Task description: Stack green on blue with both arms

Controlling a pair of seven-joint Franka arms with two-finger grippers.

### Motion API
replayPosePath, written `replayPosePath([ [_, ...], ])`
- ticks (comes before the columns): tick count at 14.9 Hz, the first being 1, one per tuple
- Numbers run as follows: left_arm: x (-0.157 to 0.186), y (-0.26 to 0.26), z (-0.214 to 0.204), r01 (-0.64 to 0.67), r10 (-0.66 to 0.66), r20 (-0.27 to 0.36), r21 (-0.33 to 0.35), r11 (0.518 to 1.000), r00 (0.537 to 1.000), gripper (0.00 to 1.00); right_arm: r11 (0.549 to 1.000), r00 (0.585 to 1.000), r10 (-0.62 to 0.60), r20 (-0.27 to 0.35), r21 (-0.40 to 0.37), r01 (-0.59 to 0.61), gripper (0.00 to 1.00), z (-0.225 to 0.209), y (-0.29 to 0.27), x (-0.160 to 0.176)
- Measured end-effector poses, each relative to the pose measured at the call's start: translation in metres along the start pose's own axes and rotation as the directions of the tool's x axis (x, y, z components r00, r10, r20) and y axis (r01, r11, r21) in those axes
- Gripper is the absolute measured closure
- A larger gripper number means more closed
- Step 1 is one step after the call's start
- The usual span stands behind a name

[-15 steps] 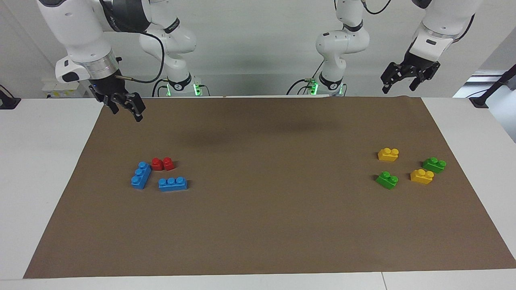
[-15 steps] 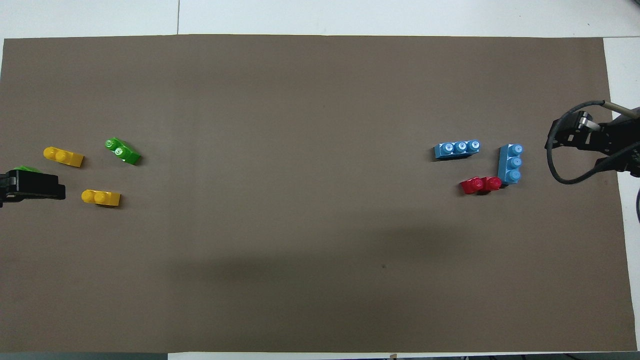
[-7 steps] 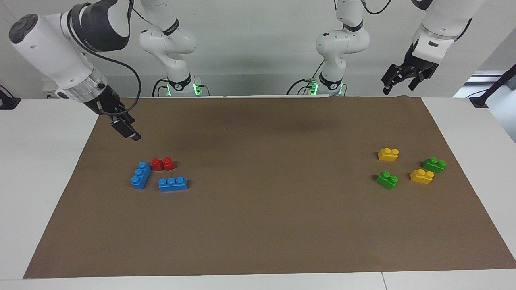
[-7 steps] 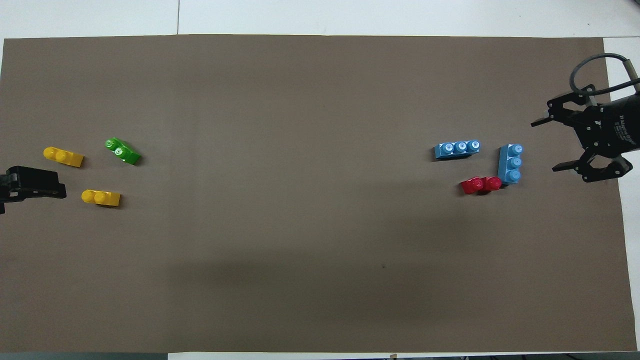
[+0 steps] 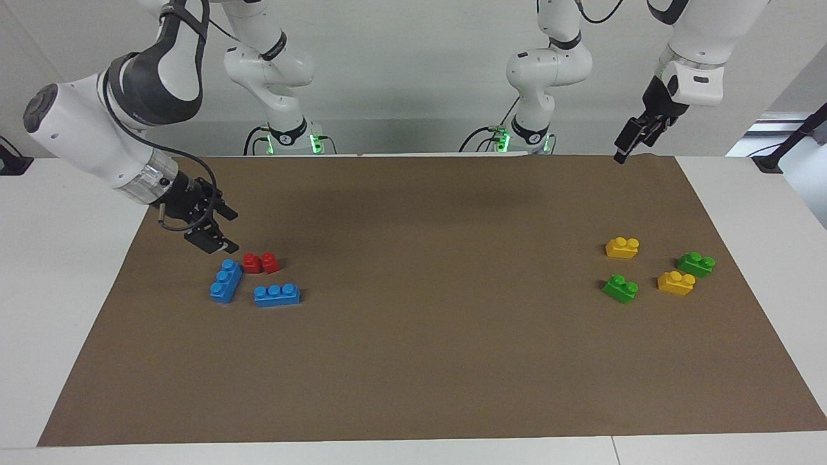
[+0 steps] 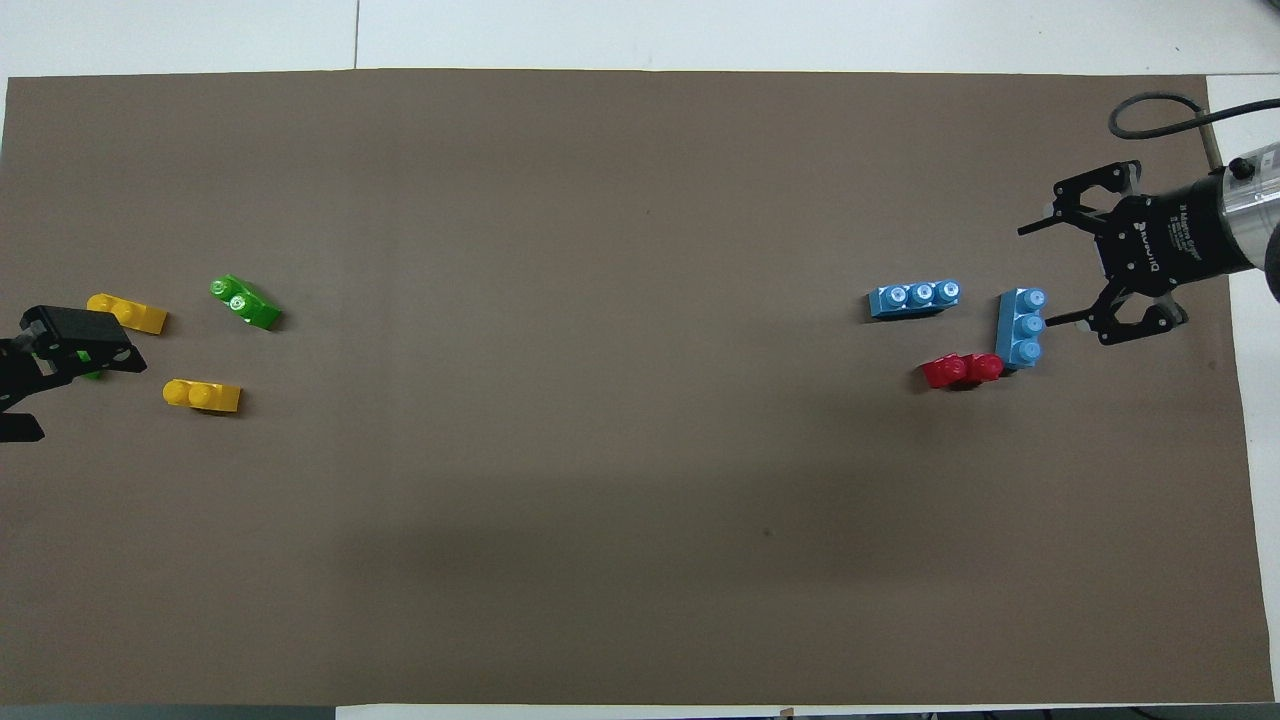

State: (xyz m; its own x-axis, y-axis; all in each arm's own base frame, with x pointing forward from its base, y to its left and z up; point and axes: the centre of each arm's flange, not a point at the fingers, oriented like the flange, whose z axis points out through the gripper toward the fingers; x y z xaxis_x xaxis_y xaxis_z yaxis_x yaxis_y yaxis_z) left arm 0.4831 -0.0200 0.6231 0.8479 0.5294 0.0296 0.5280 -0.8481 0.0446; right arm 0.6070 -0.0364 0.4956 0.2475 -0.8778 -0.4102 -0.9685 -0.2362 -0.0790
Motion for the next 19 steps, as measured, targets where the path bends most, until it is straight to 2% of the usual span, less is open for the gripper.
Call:
replayPosePath([
  [4,0.005,0.001,0.021,0.162,-0.163,-0.016,-0.023,0.986,0.987,0.00,1.000,0.999,0.024,0.024,-0.008,-0.024,0.10,0.019,-0.018,0.020],
  [7,0.009,0.000,0.041,0.253,-0.254,-0.017,-0.032,0.967,0.967,0.00,0.998,0.997,0.050,0.052,-0.040,-0.048,0.07,0.047,-0.025,0.036],
  [8,0.012,-0.001,0.049,0.274,-0.274,-0.010,-0.027,0.961,0.962,0.00,0.997,0.997,0.058,0.058,-0.053,-0.055,0.09,0.057,-0.027,0.042],
  [13,0.042,-0.005,0.091,0.325,-0.325,0.006,-0.019,0.945,0.946,0.00,0.992,0.994,0.085,0.075,-0.103,-0.077,0.10,0.092,-0.028,0.063],
  [19,0.075,0.003,0.161,0.341,-0.340,0.039,0.004,0.940,0.939,0.00,0.983,0.987,0.128,0.100,-0.147,-0.113,0.10,0.122,-0.018,0.080],
])
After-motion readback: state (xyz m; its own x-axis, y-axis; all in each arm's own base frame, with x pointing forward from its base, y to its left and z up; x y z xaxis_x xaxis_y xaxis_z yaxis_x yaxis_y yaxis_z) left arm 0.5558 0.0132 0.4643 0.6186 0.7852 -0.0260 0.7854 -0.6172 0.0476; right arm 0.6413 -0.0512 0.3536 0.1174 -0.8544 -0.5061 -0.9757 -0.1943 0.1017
